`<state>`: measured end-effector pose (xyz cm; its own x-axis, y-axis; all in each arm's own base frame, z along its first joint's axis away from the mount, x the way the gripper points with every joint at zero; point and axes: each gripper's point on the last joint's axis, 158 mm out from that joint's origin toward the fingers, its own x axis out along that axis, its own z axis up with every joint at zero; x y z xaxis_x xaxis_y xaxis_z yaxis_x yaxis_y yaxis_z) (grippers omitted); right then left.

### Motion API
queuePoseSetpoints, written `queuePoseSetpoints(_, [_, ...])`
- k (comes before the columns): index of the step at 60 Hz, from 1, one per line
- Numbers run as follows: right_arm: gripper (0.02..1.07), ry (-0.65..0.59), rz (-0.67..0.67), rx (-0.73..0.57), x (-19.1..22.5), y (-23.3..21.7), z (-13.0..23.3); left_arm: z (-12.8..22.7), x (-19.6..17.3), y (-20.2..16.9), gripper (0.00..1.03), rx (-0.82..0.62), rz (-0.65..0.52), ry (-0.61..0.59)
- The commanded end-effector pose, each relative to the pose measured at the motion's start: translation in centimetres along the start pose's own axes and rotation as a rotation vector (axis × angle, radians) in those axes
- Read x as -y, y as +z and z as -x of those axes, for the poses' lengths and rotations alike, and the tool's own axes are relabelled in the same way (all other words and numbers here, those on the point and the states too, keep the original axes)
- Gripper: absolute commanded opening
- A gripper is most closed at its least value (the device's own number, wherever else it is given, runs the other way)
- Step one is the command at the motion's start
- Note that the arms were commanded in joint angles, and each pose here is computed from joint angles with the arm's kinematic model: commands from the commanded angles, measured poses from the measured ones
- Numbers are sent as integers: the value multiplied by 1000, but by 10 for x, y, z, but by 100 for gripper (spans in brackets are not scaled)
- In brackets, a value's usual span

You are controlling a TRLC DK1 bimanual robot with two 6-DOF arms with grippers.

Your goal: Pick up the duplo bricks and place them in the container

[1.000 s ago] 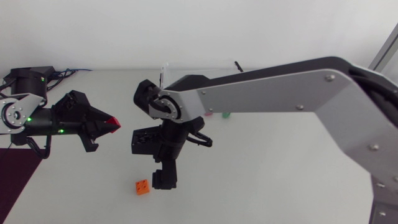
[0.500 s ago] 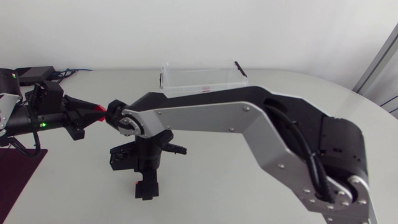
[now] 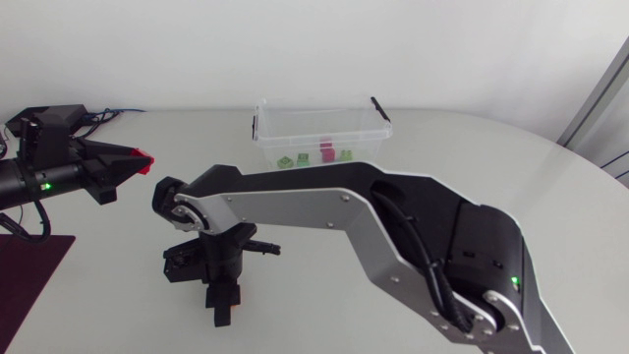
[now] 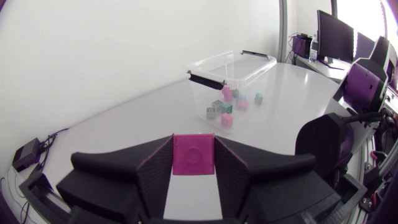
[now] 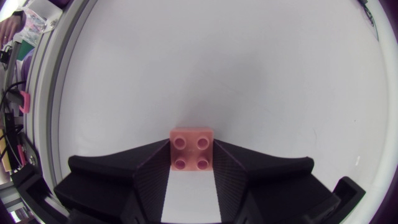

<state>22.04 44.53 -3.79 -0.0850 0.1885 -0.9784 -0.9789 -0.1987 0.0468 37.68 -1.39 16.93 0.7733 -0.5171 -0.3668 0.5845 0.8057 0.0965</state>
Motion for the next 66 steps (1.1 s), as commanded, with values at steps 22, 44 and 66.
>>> queuePoseSetpoints(22, [15, -129, -214, 129, 35, -54, 100, -44, 13, 88, 8, 157, 67, -43])
queuePoseSetpoints(44, [15, -341, -471, 302, 95, -129, 203, -154, 44, 141, 8, 173, 96, -97])
queuePoseSetpoints(66, [15, -562, -674, 477, 163, -167, 287, -225, 56, 153, 32, 164, 82, -118])
